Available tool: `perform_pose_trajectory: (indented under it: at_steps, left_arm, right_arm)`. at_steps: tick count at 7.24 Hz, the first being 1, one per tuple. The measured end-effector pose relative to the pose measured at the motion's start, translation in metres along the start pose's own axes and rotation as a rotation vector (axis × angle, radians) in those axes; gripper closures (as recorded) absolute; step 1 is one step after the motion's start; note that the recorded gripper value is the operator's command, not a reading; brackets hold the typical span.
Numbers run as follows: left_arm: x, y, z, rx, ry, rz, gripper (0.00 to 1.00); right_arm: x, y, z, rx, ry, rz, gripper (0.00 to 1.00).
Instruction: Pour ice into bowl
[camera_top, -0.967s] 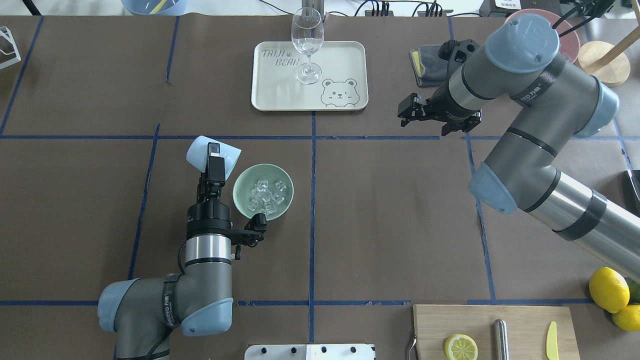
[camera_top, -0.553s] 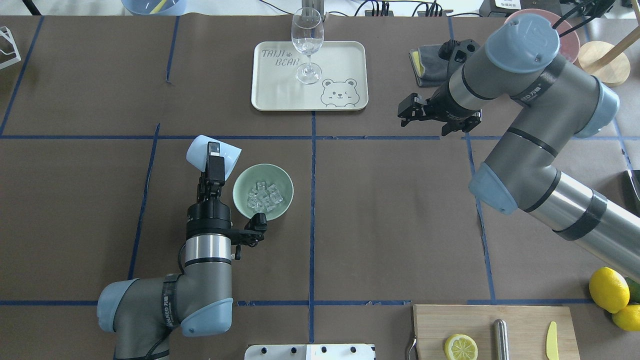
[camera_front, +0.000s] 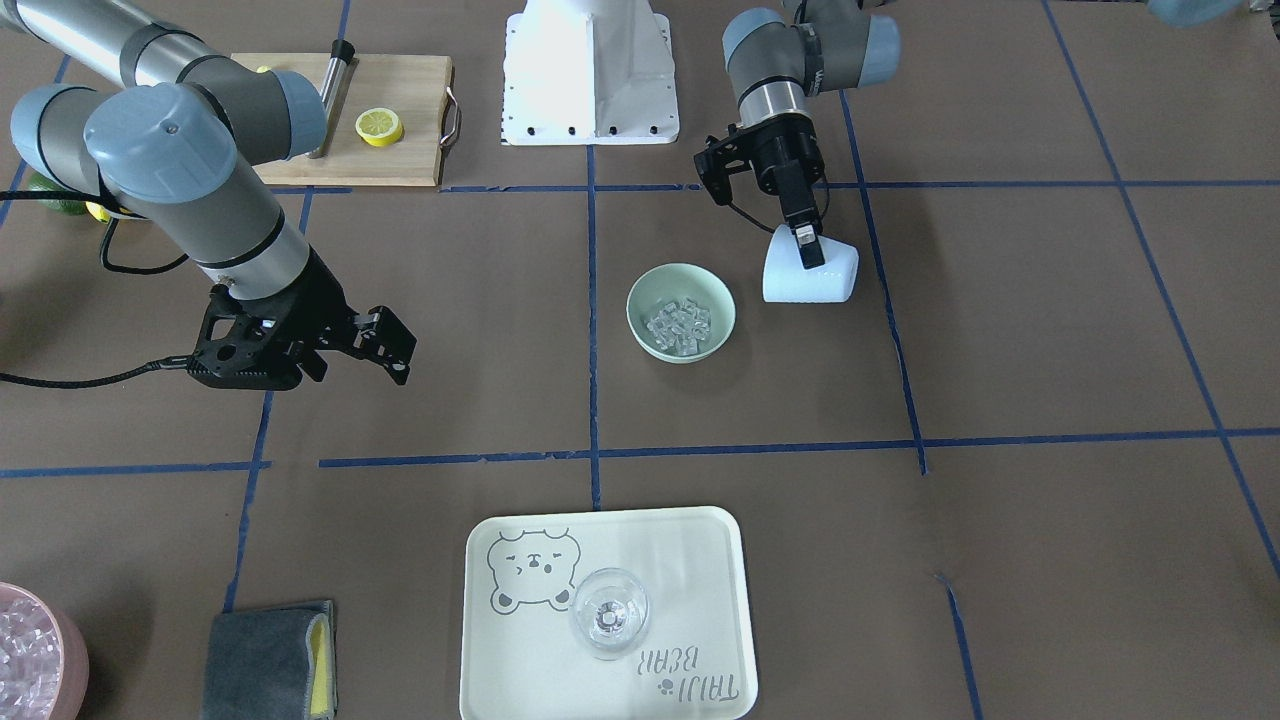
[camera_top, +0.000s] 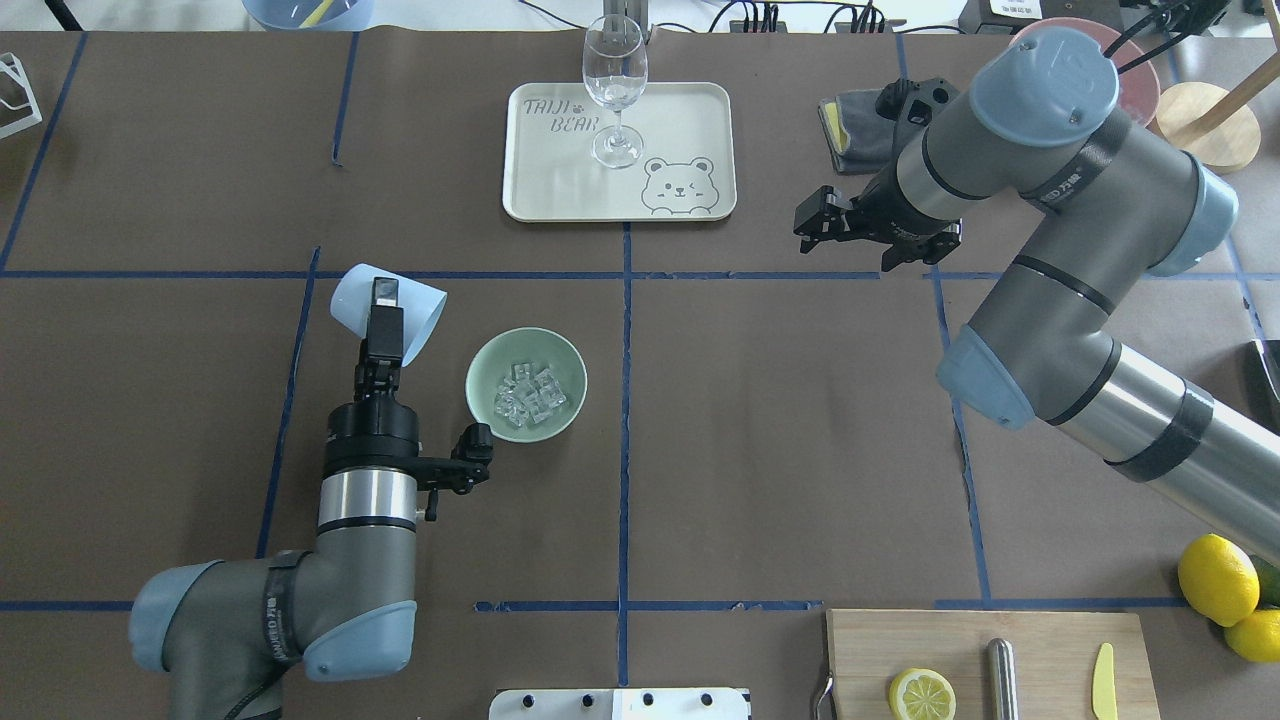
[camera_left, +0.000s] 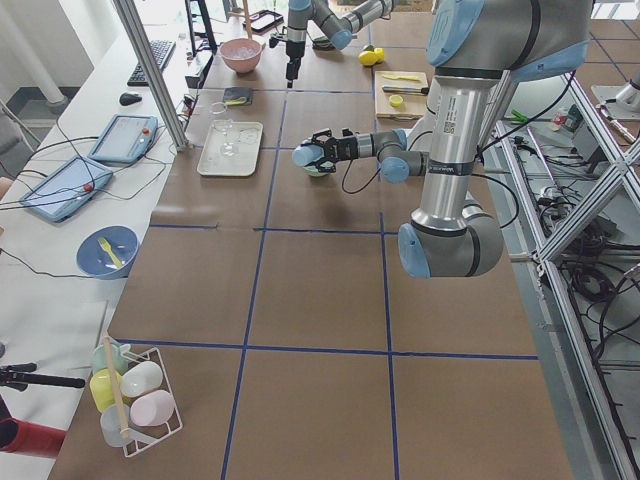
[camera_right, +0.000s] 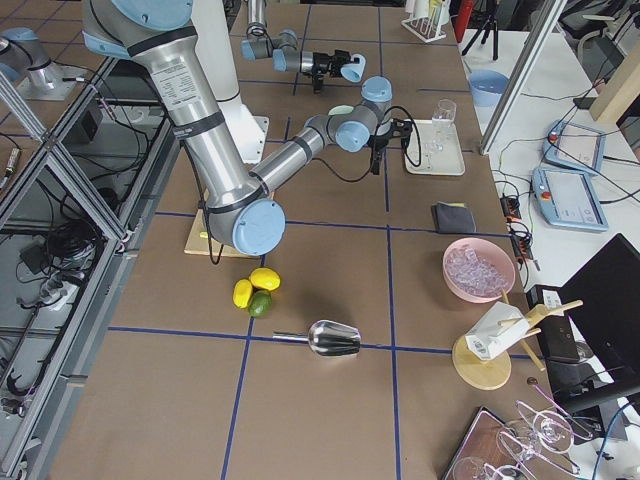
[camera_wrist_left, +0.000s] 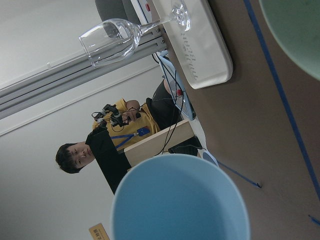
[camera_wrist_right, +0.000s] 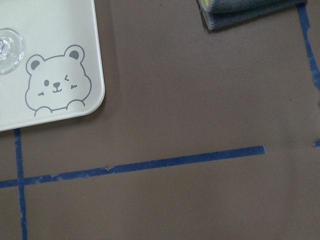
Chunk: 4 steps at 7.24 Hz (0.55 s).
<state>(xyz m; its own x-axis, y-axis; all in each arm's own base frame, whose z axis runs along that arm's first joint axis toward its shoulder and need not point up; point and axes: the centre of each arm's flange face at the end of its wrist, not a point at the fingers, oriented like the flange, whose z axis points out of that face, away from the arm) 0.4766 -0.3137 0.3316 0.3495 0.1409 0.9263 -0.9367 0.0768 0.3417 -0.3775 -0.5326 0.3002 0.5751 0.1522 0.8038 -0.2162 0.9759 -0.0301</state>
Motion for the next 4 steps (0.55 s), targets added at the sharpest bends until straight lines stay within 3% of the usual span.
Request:
perform_pose_trajectory:
  at_steps: [2,4]
  left_arm:
    - [0.041,0.066,0.003,0.002,0.000,-0.018,1.00]
    - [0.105,0.171,0.009,0.018,-0.008,-0.089,1.00]
  right_arm:
    - [-0.004,0.001,-0.003,0.004,-0.006,-0.004,0.00]
    - [-0.008,0.003,-0.006,0.006,-0.013,-0.008,0.00]
